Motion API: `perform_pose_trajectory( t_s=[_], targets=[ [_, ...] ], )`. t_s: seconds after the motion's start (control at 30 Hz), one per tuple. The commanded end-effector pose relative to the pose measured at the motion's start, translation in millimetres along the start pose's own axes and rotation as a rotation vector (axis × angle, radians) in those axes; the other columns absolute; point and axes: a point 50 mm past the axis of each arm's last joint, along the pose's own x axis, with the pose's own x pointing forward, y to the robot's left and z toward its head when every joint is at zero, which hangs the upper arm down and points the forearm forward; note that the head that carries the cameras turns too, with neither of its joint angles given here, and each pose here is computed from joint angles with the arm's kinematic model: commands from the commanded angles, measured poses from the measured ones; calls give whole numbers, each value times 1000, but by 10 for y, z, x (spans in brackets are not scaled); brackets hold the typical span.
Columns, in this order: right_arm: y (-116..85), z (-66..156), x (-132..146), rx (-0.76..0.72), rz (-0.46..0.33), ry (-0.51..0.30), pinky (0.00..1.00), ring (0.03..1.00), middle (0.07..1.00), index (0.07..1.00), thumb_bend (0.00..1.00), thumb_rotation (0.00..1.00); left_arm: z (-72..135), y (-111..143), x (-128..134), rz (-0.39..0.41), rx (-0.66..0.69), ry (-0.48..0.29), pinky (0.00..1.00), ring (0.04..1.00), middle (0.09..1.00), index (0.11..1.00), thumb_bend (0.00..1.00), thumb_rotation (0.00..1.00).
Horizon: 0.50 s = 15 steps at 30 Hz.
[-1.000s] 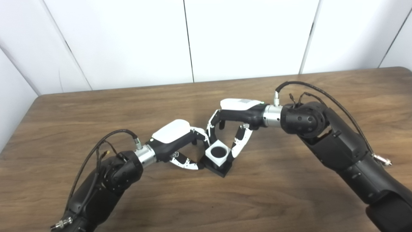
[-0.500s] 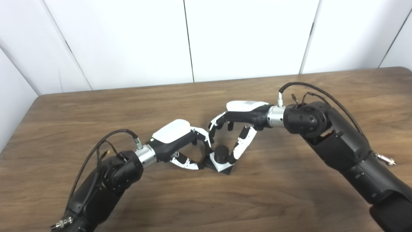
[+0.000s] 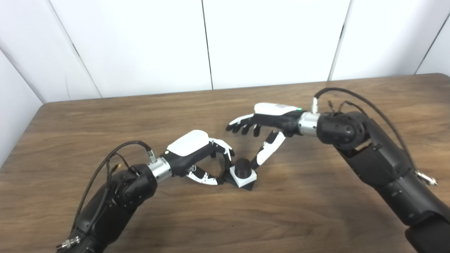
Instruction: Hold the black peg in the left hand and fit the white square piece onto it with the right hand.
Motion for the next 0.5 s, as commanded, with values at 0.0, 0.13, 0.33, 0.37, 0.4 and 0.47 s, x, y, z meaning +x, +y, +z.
perform_pose_trajectory(
  t_s=[0.0, 0.13, 0.33, 0.37, 0.4, 0.47],
  targets=[
    [-289, 88, -79, 9, -215, -68, 619, 762, 814, 815, 888, 437, 30, -163, -5, -77, -5, -7, 575, 732, 752, 489, 522, 73],
    [-295, 1, -184, 51, -379, -61, 617, 733, 785, 788, 860, 416, 11, -163, -9, -74, -10, -4, 580, 731, 751, 490, 521, 74],
    [-189, -134, -316, 121, -529, -55, 599, 724, 791, 775, 816, 381, -20, -136, -11, -69, -4, 2, 584, 732, 752, 490, 521, 75],
    [-166, -150, -340, 132, -541, -48, 598, 722, 787, 776, 813, 381, -23, -131, -11, -69, -4, 3, 586, 735, 753, 490, 521, 75],
    [-138, -172, -372, 146, -557, -42, 600, 723, 785, 778, 811, 382, -26, -128, -10, -67, -4, 1, 587, 737, 754, 490, 521, 76],
    [-86, -212, -434, 177, -595, -29, 596, 721, 779, 779, 817, 390, -32, -123, -9, -64, -6, -1, 586, 734, 753, 489, 521, 75]
  ],
)
